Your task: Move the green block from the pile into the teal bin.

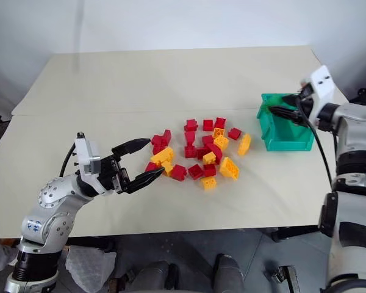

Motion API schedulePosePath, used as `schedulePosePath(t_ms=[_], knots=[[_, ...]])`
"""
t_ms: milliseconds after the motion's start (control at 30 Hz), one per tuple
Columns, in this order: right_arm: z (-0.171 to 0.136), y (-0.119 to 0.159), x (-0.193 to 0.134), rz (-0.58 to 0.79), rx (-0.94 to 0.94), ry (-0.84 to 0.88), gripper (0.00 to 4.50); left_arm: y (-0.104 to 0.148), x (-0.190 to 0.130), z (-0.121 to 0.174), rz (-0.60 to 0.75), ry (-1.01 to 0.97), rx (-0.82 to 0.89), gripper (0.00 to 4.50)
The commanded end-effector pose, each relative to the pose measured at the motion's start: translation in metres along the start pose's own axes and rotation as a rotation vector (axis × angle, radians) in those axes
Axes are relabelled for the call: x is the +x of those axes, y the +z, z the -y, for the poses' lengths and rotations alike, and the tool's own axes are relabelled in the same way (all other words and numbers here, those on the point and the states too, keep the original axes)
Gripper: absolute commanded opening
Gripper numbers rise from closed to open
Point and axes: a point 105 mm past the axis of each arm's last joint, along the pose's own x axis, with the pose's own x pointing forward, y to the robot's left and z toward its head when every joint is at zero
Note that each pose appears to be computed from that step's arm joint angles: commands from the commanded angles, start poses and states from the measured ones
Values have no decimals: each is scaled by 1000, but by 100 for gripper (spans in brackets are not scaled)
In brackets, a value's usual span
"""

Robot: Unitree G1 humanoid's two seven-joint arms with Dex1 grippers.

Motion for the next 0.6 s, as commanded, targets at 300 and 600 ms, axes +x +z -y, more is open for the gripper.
schedulePosePath(t_ms=[300,600], knots=[[25,-21,-7,-15,127,-201,281,0,1,-6,11,-22,30,450],[10,20,-26,208,-84,-29,449,-11,-28,-23,-110,72,82,450]])
